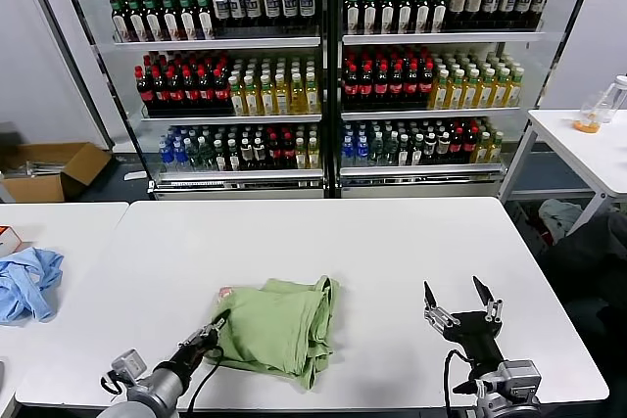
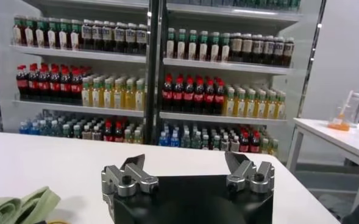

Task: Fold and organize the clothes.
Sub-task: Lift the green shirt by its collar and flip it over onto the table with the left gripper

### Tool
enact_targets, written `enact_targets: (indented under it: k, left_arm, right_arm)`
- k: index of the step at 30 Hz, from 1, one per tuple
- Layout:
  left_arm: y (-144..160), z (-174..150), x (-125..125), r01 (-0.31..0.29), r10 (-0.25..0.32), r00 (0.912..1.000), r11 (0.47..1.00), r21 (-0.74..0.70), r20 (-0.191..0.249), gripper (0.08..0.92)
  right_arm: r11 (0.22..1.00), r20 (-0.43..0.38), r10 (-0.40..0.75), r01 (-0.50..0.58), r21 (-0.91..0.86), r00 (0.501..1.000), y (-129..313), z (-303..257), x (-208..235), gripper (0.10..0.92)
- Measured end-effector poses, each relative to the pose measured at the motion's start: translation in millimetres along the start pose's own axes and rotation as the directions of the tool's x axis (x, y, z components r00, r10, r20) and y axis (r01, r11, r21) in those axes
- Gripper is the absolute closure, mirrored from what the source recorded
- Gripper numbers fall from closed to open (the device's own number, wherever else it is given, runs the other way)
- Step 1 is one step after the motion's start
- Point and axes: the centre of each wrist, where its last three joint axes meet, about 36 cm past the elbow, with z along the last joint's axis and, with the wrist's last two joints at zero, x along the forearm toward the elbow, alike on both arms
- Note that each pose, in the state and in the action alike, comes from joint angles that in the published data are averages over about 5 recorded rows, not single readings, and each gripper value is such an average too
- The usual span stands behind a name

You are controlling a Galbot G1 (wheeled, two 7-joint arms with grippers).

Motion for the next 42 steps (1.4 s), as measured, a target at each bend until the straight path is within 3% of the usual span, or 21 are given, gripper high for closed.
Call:
enact_targets:
  k: [4, 8, 13, 17, 20, 24, 27, 30, 37, 42]
  left_arm:
    - [9, -21, 13, 0.012, -0.013, 0.9993, 1.000, 0.027, 0.036, 0.887]
    - [24, -57, 36, 0.050, -0.052, 0.9929, 0.999, 0.013, 0.107, 0.887]
    - [35, -119, 76, 0.125, -0.102, 0.9671, 0.989, -0.083, 0.233, 0.887]
    - [24, -157, 100, 0.167, -0.098, 0.9447, 0.965, -0.203, 0.313, 0.887]
    - [10, -167, 106, 0.199, -0.088, 0.9349, 0.932, -0.303, 0.344, 0.887]
    - [2, -161, 95, 0.261, -0.105, 0.9300, 0.863, -0.432, 0.352, 0.887]
    - [4, -140, 70, 0.308, -0.143, 0.9330, 0.791, -0.529, 0.330, 0.887]
    - [3, -107, 40, 0.310, -0.168, 0.9464, 0.710, -0.632, 0.276, 0.887]
    - [-28, -29, -10, 0.186, -0.131, 0.9819, 0.543, -0.819, 0.137, 0.887]
    - [-59, 4, -29, 0.087, -0.064, 0.9959, 0.501, -0.861, 0.064, 0.887]
  right_arm:
    - [1.000, 0.002, -0.006, 0.006, -0.004, 1.000, 1, 0, -2, 0.200]
    - [1.000, 0.006, -0.012, 0.012, -0.009, 1.000, 1, -2, -4, 0.200]
    - [1.000, 0.015, -0.016, 0.016, -0.012, 1.000, 1, -4, -7, 0.200]
    - [1.000, 0.017, -0.018, 0.018, -0.013, 1.000, 0, -5, -7, 0.200]
    - [1.000, 0.021, -0.019, 0.020, -0.010, 1.000, 0, -6, -8, 0.200]
    - [1.000, 0.026, -0.018, 0.018, -0.008, 0.999, -1, -7, -9, 0.200]
    - [1.000, 0.031, -0.014, 0.014, -0.008, 0.999, -2, -8, -10, 0.200]
    - [1.000, 0.035, -0.008, 0.008, -0.009, 0.999, -3, -8, -11, 0.200]
    - [1.000, 0.041, 0.004, -0.003, -0.010, 0.999, -5, -9, -15, 0.200]
    - [1.000, 0.042, 0.008, -0.007, -0.016, 0.999, -5, -8, -18, 0.200]
